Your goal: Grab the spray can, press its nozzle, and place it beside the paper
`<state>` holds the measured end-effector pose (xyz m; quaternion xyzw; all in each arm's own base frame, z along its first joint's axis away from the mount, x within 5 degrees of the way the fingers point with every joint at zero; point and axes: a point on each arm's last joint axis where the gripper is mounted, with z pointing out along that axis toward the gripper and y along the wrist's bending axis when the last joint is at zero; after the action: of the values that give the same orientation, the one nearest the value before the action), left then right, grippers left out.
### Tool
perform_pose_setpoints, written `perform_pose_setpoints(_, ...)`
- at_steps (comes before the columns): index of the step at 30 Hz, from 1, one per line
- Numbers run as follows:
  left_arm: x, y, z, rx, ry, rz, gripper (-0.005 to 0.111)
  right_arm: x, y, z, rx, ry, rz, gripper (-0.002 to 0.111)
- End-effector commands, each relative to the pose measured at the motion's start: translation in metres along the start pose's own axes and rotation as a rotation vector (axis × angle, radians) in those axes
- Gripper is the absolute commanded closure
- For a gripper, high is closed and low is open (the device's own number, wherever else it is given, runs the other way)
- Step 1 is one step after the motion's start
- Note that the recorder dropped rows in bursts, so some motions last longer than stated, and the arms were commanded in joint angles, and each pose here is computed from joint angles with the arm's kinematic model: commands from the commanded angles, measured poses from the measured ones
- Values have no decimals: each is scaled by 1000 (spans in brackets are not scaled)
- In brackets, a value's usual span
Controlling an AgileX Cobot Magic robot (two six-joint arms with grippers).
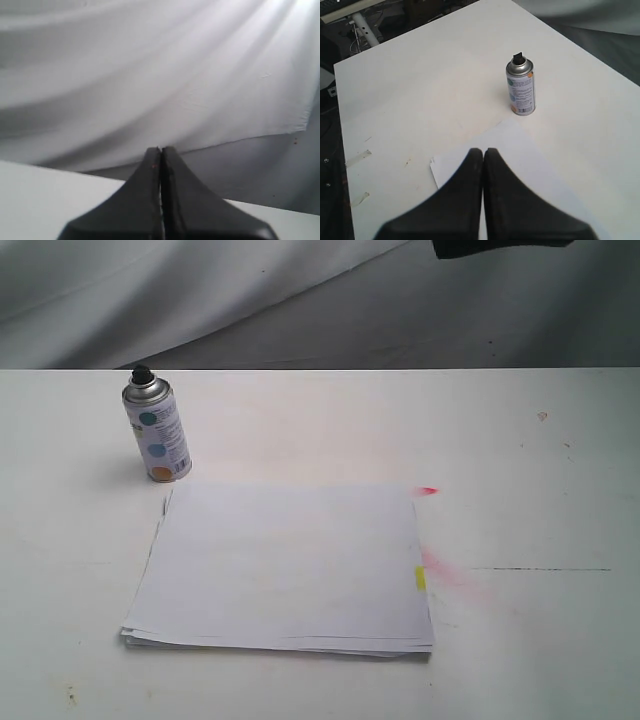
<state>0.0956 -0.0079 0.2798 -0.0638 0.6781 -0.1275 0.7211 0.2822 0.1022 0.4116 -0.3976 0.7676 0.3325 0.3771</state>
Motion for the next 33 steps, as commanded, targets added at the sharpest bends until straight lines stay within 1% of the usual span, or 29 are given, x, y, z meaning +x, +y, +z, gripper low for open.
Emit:
perform_pose_setpoints(1, 30, 9, -3, -31, 50, -173, 107, -1, 3, -4, 7, -2, 3, 108)
perform_pose_setpoints(3, 40, 12, -5, -44, 79, -209, 107, -3, 7, -7, 9, -8, -7, 108)
perform_pose_setpoints(5, 46, 14, -6, -50, 93, -211, 107, -4, 12, -12, 15, -18, -25, 108)
perform_pose_setpoints(6, 47, 14, -6, -50, 97, -205, 107, -6, 16, -14, 17, -24, -34, 108)
perform_pose_setpoints(8, 49, 14, -6, -40, 101, -158, 107, -8, 26, -20, 23, -34, -71, 108)
perform_pose_setpoints(10, 49, 13, -6, -24, 101, -95, 107, -11, 40, -29, 29, -49, -120, 108)
perform_pose_setpoints(13, 47, 11, -6, -7, 84, -47, 107, -8, 64, -43, 29, -84, -175, 108)
perform_pose_setpoints(16, 47, 11, -6, -2, 80, -35, 107, 3, 92, -58, 35, -115, -204, 108)
perform_pose_setpoints(19, 52, 12, -7, 4, 99, 9, 107, 24, 119, -70, 40, -131, -221, 108)
perform_pose_setpoints(22, 60, 13, -9, 18, 91, 35, 107, 53, 146, -77, 23, -157, -217, 108)
perform_pose_setpoints(24, 64, 13, -11, 32, 60, 29, 107, 73, 161, -82, 64, -203, -223, 108)
perform_pose_setpoints(25, 61, 12, -11, 42, 29, 17, 107, 81, 168, -85, 95, -233, -232, 108)
perform_pose_setpoints(26, 60, 12, -11, 46, 17, 14, 107, 90, 171, -86, 125, -256, -230, 108)
perform_pose_setpoints(28, 63, 12, -11, 48, 48, 46, 107, 107, 173, -84, 182, -296, -214, 108)
perform_pose_setpoints(30, 63, 11, -11, 62, 55, 85, 107, 126, 168, -78, 236, -325, -177, 108)
perform_pose_setpoints(33, 64, 10, -11, 66, 56, 95, 107, 152, 158, -63, 263, -357, -96, 108)
